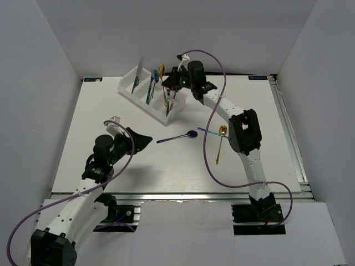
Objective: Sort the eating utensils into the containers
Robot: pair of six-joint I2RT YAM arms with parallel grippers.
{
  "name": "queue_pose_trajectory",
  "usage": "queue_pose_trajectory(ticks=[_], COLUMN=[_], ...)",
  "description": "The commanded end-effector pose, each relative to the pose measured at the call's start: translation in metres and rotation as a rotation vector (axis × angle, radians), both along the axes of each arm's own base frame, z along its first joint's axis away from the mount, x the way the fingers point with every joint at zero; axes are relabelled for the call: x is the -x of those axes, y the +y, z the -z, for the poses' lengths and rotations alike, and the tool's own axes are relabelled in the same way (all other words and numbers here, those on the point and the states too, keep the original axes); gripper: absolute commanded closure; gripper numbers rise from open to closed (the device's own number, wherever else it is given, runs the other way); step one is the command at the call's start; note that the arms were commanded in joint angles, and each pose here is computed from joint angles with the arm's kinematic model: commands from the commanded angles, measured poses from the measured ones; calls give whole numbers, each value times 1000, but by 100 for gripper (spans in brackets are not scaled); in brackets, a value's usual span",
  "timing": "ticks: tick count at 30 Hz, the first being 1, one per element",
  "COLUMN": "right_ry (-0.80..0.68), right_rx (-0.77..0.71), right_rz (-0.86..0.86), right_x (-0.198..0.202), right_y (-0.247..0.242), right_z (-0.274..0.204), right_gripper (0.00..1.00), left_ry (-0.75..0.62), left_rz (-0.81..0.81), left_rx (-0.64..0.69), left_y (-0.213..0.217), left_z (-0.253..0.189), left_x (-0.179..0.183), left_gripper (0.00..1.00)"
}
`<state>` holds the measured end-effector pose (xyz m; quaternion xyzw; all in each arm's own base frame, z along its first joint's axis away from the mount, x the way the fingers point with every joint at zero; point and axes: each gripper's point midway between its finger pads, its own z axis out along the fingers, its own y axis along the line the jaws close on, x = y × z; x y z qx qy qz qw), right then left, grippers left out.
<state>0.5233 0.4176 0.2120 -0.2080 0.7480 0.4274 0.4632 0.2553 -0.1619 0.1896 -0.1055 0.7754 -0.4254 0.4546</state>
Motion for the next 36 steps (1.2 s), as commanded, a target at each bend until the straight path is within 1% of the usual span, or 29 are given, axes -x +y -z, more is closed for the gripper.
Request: queue_pose_trajectory(ticks=[1, 3, 4, 6, 10, 11, 13, 16, 17, 18, 19, 20, 21, 22, 24, 25, 26, 29, 30, 31, 32, 33, 34, 35, 36], right_ry=[-51, -37, -25, -66, -79, -60, -85, -86, -85, -81, -84, -86, -91, -93, -115, -126, -134, -179, -185, -189, -213, -259, -268, -325, -376], right_rx=[-166, -167, -151, -137, -88, -66, -53, -36, -35, -30, -24, -19, -17, -16, -12, -13, -11, -12, -8, -2, 1, 31, 44, 41, 53], right_rz=[112, 135, 142, 173, 194, 204, 210, 211, 211, 211, 208, 207, 204, 199, 187, 185, 172, 145, 135, 110, 94, 64, -27, -91, -195], right_x=[-34, -41, -42, -48, -50, -48, -44, -35, -33, -30, -29, -28, -26, -24, -18, -16, -12, 2, 6, 13, 23, 29, 48, 64, 80], right_y=[-11, -16, -17, -21, -26, -30, -35, -41, -42, -43, -44, -45, -46, -46, -49, -50, -51, -55, -57, -57, -61, -65, -62, -69, -72], right_z=[-30, -20, -6, 2, 24, 39, 36, 43, 42, 43, 43, 43, 39, 37, 24, 17, 12, -27, -32, -36, -53, -58, -55, -75, -77], right_gripper=[100, 100, 100, 100, 100, 100, 97, 85, 76, 75, 72, 60, 58, 47, 38, 31, 11, 11, 11, 11, 11, 11, 11, 11, 11], left_ry=[-11, -10, -11, -12, -23, -21, -36, -46, -47, -51, -59, -63, -72, -78, -103, -105, -112, -164, -186, -197, -230, -204, -194, -174, -130], left_rz=[-8, -7, -7, -6, 6, 9, 11, 8, 8, 13, 13, 20, 28, 32, 50, 55, 63, 130, 157, 200, 228, 255, 299, 326, 360], left_rx=[-18, -23, -30, -33, -37, -37, -40, -40, -41, -41, -40, -42, -46, -44, -61, -65, -69, -112, -135, -139, -161, -186, -194, -196, -199], left_y=[2, 2, 3, 3, 2, 2, 2, 4, 4, 3, 3, 3, 2, 2, 1, 1, 0, -5, -7, -13, -15, -19, -24, -28, -35], left_z=[-4, -5, -5, -6, -9, -9, -12, -15, -15, -16, -20, -22, -24, -29, -33, -33, -36, -42, -44, -46, -54, -45, -43, -40, -35], left_x=[1, 1, 0, 0, 2, 3, 5, 7, 8, 9, 8, 10, 11, 11, 13, 14, 15, 17, 16, 19, 17, 10, 9, 6, -6], left_gripper=[37, 37, 37, 37, 36, 36, 36, 36, 36, 36, 36, 36, 36, 35, 35, 35, 34, 34, 34, 34, 33, 32, 32, 32, 26])
